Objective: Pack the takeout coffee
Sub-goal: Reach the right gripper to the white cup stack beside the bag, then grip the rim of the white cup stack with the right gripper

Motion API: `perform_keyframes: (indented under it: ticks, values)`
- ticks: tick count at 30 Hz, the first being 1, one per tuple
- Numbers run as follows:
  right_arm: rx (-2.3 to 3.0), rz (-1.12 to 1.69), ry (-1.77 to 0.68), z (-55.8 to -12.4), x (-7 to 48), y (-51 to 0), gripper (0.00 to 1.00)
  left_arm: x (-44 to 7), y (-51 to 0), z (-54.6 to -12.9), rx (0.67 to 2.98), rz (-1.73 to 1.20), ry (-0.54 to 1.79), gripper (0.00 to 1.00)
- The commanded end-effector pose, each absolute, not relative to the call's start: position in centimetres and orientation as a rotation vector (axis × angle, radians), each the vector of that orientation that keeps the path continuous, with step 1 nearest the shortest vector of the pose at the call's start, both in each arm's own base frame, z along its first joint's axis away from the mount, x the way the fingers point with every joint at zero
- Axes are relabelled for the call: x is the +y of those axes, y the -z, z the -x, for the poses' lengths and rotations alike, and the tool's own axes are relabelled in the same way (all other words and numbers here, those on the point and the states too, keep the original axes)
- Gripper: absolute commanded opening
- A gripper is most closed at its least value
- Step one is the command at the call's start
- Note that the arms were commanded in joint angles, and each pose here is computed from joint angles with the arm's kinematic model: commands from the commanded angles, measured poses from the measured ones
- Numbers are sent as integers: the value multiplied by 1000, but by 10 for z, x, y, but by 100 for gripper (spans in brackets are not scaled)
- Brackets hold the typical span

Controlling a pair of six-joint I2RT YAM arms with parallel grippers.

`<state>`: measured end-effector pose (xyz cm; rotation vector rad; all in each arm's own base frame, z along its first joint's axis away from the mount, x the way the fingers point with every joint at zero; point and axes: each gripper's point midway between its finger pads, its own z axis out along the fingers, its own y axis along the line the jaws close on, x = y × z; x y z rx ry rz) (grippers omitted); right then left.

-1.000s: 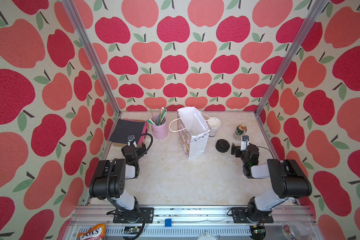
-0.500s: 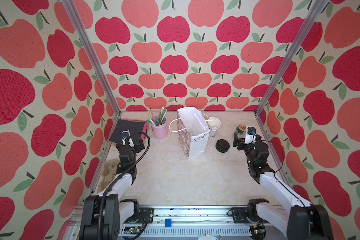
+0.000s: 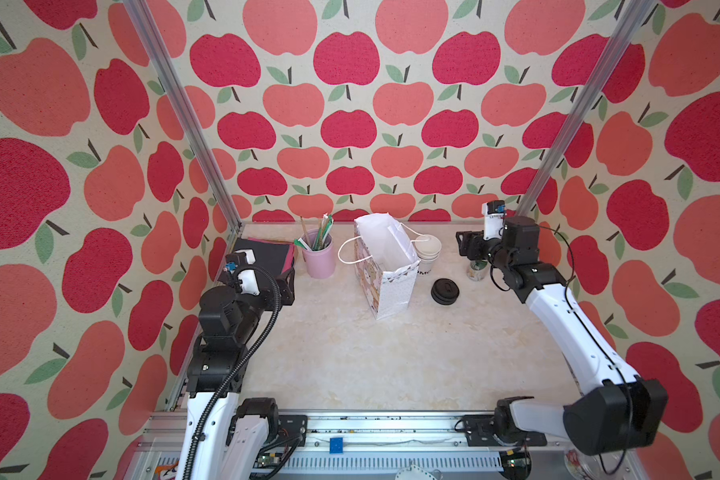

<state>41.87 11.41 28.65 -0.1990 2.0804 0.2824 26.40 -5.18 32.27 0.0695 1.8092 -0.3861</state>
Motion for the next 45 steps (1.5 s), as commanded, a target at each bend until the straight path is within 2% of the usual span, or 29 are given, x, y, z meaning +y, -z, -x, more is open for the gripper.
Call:
perform_keyframes:
  ticks: [1,4,8,15,23,28,37,45]
  values:
    - [2301,199,-319,-418,122,-243,71,-77,-283,-235,1956,-233,496,99]
    - [2352,198,-357,-436,132,-225,63,-87,-275,-230,1924,-270,551,99]
    - [2410,199,-383,-455,141,-204,57,-99,-267,-225,1889,-312,612,99]
    - [2478,182,-394,-478,148,-180,47,-95,-263,-221,1877,-309,568,99]
    - [2504,158,-424,-496,155,-167,31,-90,-240,-214,1963,-205,601,99]
    - [2514,145,-444,-502,159,-163,18,-93,-239,-213,1945,-217,587,99]
    - [2510,79,-448,-508,158,-162,0,-94,-232,-219,1995,-225,585,99]
    - [2462,51,-477,-507,159,-183,0,-93,-231,-219,1994,-227,575,99]
